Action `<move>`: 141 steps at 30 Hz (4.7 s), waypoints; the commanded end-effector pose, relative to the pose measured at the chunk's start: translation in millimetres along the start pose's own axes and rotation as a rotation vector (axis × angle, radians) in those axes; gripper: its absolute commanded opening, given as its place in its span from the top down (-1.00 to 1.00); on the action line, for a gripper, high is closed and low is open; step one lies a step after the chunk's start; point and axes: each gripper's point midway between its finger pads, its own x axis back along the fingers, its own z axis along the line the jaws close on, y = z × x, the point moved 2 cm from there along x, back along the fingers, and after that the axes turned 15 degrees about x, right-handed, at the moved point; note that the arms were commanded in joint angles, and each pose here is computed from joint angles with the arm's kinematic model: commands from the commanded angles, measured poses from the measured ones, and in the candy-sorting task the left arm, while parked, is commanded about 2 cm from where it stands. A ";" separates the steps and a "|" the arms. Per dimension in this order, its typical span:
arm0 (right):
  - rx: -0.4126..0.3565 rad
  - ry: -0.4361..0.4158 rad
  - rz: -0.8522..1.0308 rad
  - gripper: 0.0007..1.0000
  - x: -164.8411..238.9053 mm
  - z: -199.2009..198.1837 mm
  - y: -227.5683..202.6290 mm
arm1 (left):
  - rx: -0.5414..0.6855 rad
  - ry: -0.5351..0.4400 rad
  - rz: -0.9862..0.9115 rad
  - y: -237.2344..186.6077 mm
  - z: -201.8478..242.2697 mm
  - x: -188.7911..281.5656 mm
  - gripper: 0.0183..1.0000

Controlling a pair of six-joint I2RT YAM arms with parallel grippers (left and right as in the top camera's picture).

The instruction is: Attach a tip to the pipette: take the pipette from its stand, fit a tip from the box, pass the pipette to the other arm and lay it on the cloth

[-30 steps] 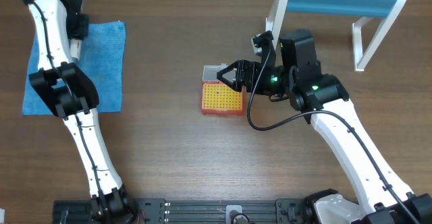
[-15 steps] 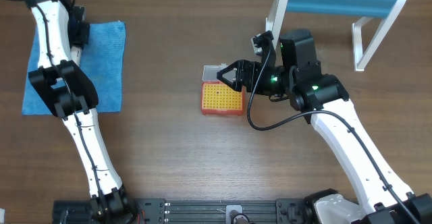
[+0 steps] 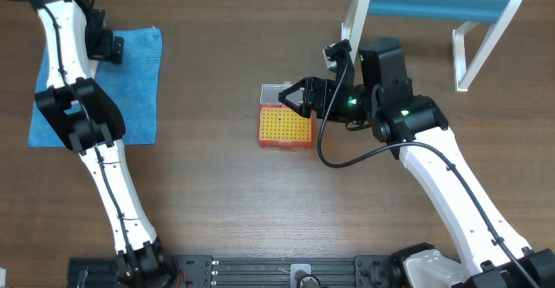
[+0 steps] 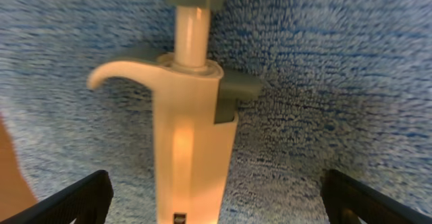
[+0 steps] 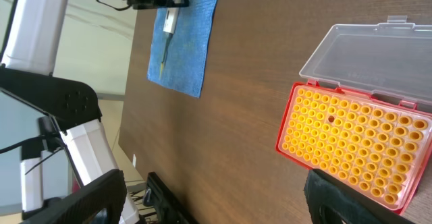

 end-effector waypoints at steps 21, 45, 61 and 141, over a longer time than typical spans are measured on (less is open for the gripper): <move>0.455 -0.637 -0.361 -0.71 94.7 -22.6 61.5 | 0.008 -0.232 -0.445 -84.8 -14.7 333.6 -0.99; 0.562 -0.880 -0.611 -0.72 216.3 -10.9 -116.1 | 0.150 -0.502 -0.564 -392.9 0.1 376.9 -0.99; 0.508 -0.906 -0.498 -0.72 201.3 -38.7 -150.4 | 0.152 -0.505 -0.591 -414.1 -0.1 364.7 -0.99; 0.478 -0.920 -0.384 -0.72 194.6 -51.5 -171.4 | 0.027 -0.714 -1.331 -311.2 -94.1 178.4 -0.99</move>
